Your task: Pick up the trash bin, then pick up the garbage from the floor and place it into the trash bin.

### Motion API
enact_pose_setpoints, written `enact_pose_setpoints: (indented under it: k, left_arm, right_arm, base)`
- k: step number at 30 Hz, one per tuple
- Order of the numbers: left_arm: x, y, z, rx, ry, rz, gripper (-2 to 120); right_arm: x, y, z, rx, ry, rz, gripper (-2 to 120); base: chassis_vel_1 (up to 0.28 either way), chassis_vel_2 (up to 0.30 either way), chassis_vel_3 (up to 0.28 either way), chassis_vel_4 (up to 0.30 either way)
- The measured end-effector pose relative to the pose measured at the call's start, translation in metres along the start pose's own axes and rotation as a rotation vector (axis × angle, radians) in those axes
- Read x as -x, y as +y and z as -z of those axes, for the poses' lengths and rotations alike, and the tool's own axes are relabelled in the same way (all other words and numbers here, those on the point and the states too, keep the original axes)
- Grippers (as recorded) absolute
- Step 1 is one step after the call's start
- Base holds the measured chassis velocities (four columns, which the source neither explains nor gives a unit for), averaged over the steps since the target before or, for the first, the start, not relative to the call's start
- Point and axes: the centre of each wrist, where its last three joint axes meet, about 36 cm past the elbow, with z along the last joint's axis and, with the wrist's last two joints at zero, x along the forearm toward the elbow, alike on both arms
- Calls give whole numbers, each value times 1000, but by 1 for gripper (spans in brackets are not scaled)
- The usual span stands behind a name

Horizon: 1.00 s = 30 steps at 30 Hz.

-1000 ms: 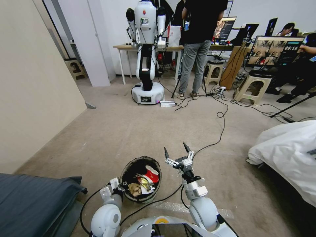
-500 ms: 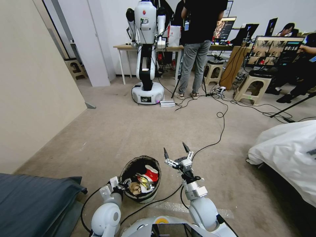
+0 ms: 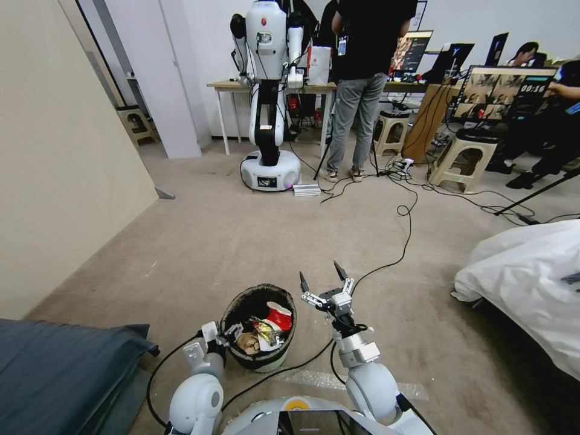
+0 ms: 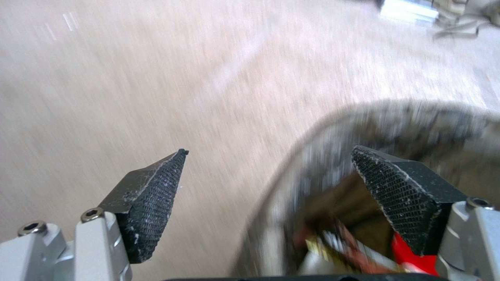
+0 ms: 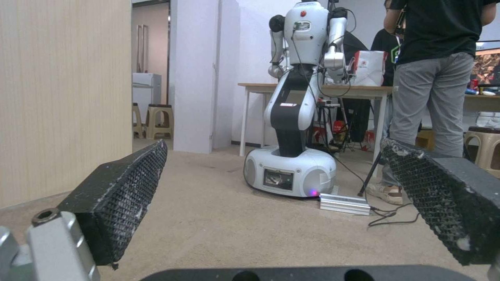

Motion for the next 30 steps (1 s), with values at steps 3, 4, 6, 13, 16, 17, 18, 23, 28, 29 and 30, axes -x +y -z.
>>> enact_pose_setpoints:
  k: [3,4,6,13,16,17,18,23,28,29,30]
  left_arm:
    - [-9,-3,7,46,-64,8,86]
    - [-12,-4,9,66,-94,10,88]
    - [-16,-5,13,96,-139,9,89]
    - [-30,-9,28,238,-344,-1,99]
    - [-35,-11,33,244,-368,-5,100]
    - [-35,-11,33,244,-368,-5,100]
    - [-36,-10,33,255,-384,-10,100]
    - [-30,-3,26,303,-510,-40,100]
    - [-26,2,15,320,-589,-64,100]
    - [-26,2,15,320,-589,-64,100]
    - [-26,3,12,325,-601,-66,100]
  right_arm:
    - [0,1,0,3,4,-10,100]
    - [0,1,0,6,6,-16,100]
    - [0,2,0,9,8,-24,100]
    - [-2,2,5,11,17,-103,100]
    - [-7,0,7,3,21,-119,100]
    - [-7,0,7,3,21,-119,100]
    - [-8,0,7,-1,21,-125,100]
    - [-13,-4,9,-26,26,-183,100]
    - [-23,-12,6,-86,36,-244,100]
    - [-23,-12,6,-86,36,-244,100]
    - [-27,-13,4,-93,43,-259,100]
  base:
    - [0,0,0,0]
    - [0,0,0,0]
    - [0,0,0,0]
    - [0,0,0,0]
    - [0,0,0,0]
    - [0,0,0,0]
    - [0,0,0,0]
    - [0,0,0,0]
    - [0,0,0,0]
    - [0,0,0,0]
    - [0,0,0,0]
